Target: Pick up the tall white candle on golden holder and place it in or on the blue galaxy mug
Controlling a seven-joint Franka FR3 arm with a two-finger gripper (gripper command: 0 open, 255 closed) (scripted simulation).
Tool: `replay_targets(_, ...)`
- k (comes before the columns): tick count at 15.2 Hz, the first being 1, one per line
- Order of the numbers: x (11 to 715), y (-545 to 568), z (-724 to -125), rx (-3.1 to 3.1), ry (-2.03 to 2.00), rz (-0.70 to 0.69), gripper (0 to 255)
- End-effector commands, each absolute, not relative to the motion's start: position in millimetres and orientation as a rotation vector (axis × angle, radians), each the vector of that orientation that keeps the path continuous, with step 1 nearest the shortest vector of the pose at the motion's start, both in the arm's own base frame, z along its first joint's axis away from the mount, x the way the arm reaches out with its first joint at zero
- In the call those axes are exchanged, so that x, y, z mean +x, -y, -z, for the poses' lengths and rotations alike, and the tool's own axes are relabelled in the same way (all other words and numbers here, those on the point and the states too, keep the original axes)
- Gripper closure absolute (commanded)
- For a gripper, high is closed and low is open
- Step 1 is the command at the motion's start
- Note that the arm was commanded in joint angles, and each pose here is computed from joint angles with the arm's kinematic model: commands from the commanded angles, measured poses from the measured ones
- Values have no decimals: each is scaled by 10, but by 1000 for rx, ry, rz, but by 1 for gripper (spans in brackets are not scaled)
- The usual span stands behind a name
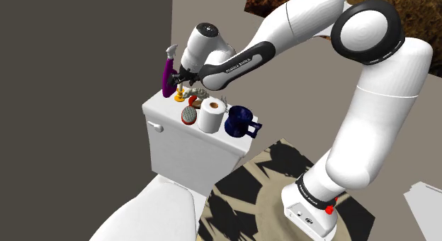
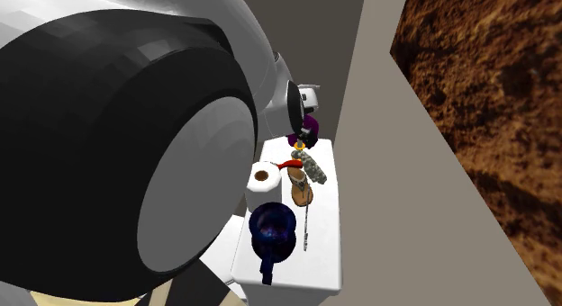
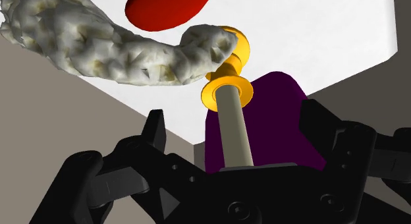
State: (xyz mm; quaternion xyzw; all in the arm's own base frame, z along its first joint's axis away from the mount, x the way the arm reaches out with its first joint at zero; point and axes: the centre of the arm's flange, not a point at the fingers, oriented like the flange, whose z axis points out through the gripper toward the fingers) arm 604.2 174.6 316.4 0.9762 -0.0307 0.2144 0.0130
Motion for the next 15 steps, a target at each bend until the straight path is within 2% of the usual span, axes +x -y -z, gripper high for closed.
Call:
replay_targets(1, 6042, -1746, -3164, 3042, 96, -668, 255)
replay_targets(10, 6042, -1746, -3163, 3042, 96, -668, 255)
replay_targets(15, 6042, -1746, -3427, 3042, 96, -668, 255)
